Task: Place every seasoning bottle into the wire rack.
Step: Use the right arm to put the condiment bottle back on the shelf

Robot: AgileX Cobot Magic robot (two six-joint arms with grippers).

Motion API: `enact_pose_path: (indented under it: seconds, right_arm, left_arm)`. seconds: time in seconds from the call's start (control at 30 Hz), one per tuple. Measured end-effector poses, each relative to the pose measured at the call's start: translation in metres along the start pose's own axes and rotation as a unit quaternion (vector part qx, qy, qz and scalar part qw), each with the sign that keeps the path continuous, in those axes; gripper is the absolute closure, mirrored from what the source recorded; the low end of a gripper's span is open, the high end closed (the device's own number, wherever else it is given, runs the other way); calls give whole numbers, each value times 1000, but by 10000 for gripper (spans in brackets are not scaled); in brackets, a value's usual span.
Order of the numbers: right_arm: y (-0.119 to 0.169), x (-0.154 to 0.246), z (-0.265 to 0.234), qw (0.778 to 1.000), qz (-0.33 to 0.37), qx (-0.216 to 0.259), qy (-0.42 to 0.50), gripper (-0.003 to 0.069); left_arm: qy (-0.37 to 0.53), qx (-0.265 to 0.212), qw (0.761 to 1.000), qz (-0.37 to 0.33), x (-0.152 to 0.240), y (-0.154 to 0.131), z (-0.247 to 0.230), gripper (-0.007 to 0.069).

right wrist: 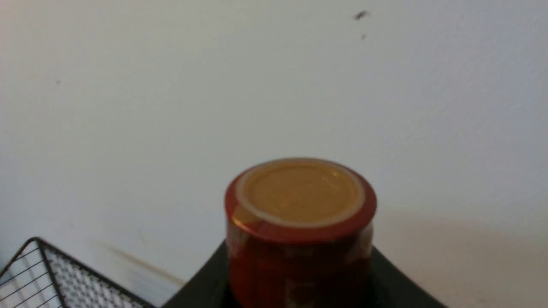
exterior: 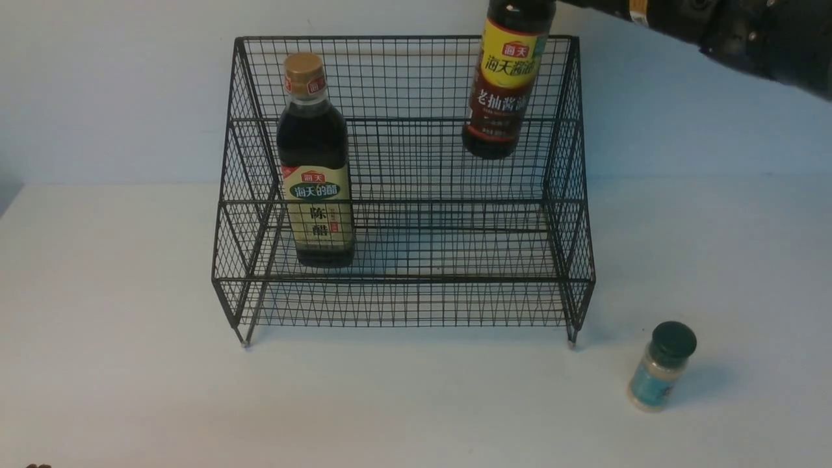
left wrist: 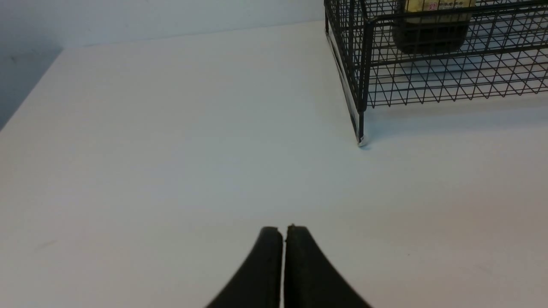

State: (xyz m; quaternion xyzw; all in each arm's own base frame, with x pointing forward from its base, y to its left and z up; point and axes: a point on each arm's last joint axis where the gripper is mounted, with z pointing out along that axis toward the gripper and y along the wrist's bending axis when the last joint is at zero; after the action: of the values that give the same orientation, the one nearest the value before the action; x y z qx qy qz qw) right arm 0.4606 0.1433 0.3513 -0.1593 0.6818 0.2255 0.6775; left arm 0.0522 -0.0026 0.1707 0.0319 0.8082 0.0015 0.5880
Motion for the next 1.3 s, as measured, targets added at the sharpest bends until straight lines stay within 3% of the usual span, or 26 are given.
enact_pose_path:
  seconds: [0.13,0.27,0.6,1.3]
  right_arm:
    - [-5,18,0,996,-7,88,30,391]
    - [0,23,2,992,-20,109,51,390]
    - [16,33,4,988,-47,109,102,390]
    - [15,59,13,987,4,116,113,390]
  left_arm:
    - [0,0,1000,0,0,0,0,630]
    - [0,0,1000,0,0,0,0,630]
    - [0,0,1000,0,0,0,0,630]
    - [0,0,1000,0,0,0,0,630]
